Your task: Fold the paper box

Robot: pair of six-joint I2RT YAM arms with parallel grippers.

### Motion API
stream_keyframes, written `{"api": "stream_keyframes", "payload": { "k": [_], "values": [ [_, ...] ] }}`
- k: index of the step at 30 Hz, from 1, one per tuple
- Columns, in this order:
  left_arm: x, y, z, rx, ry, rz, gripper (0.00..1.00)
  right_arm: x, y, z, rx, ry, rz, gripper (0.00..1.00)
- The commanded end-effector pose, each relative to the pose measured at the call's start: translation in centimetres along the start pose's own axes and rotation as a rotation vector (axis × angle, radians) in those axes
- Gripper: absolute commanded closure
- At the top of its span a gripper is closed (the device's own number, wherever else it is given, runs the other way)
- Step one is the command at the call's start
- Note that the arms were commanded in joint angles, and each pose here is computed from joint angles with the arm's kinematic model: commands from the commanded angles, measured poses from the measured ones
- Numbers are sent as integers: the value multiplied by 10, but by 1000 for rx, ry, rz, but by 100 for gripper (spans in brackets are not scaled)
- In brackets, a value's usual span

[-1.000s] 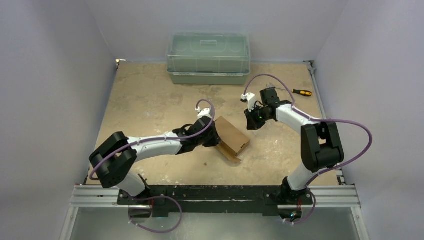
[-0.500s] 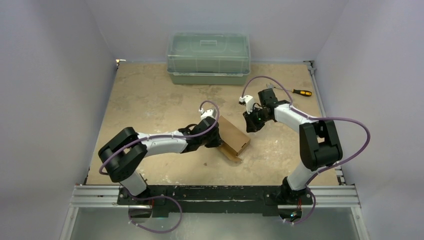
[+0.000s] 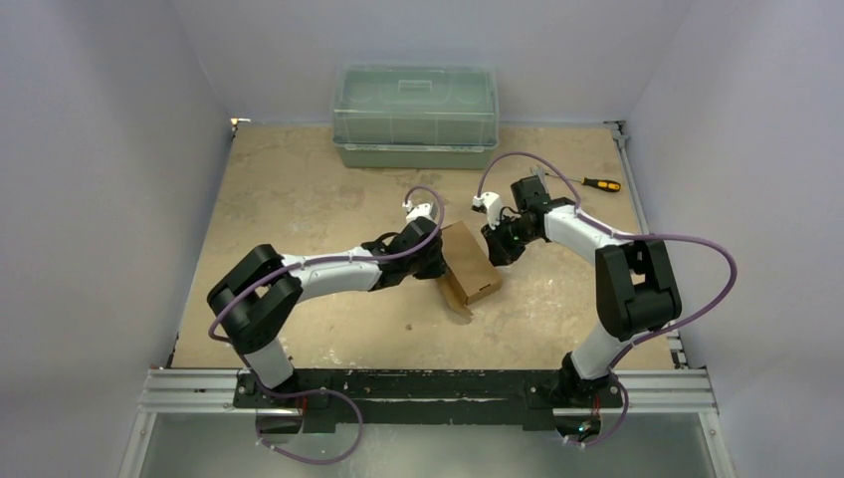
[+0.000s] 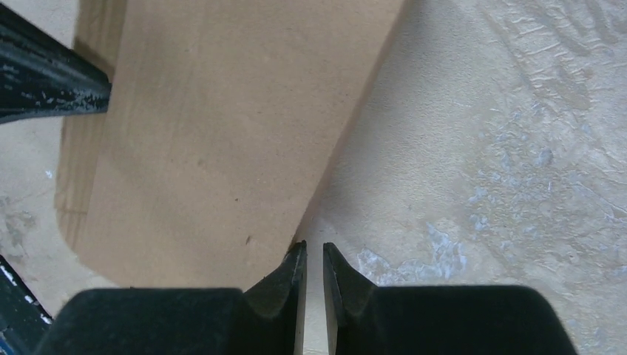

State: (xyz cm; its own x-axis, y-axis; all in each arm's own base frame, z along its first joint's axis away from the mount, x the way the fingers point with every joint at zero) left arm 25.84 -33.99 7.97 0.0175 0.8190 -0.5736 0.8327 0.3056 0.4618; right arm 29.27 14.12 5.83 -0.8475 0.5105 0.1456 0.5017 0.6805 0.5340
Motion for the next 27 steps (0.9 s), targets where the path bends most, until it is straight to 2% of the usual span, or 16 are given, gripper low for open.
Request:
{"api": "stream_keyframes", "payload": {
  "k": [1, 5, 10, 11, 14, 16, 17, 18, 20, 22, 23, 24, 26, 27],
  "values": [
    [-14, 21, -4, -34, -34, 40, 100, -4, 18, -7, -41, -19, -21, 83],
    [-11, 26, -25, -57, -50, 108, 100, -14, 21, -18, -58, -70, -8, 81],
    [-6, 25, -63, -85, -144, 250, 100, -21, 27, -38, -93, -126, -30, 75],
    [-1, 24, -71, -94, -153, 272, 97, -23, 30, -44, -107, -140, -40, 73],
    [-4, 31, -98, -170, -257, 330, 81, -20, 42, -63, -163, -163, -94, 69],
    [-8, 34, -116, -206, -354, 346, 62, -13, 52, -78, -217, -162, -156, 65],
    [-10, 35, -125, -227, -413, 350, 45, -6, 58, -87, -254, -151, -193, 63],
    [-13, 36, -133, -248, -472, 361, 33, 3, 64, -93, -292, -126, -236, 59],
    [-16, 34, -149, -295, -581, 399, 23, 25, 70, -108, -355, -66, -349, 48],
    [-22, 23, -161, -326, -717, 480, 23, 58, 74, -118, -455, 56, -493, 25],
    [-24, 20, -167, -350, -769, 496, 23, 70, 73, -123, -496, 84, -567, 9],
    [-28, 14, -174, -375, -831, 530, 23, 81, 68, -122, -528, 118, -652, 2],
    [-29, 0, -178, -423, -866, 610, 22, 97, 54, -117, -569, 146, -864, 1],
    [-26, -11, -177, -445, -869, 668, 22, 99, 49, -114, -579, 135, -920, 1]
  ]
}}
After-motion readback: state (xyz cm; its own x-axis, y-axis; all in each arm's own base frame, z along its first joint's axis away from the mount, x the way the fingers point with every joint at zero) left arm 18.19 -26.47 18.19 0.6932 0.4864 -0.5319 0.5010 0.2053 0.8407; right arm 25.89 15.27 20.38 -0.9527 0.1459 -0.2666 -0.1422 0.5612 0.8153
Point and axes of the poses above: each gripper's point midway between its finger pads, its own z axis out along the fingers, its own x axis along the line the jaws close on, y = z × x, the point moved 2 cm from there along -z, back along the fingers, and after that the axes turned 8 degrees about -z, right-handed, at the moved point
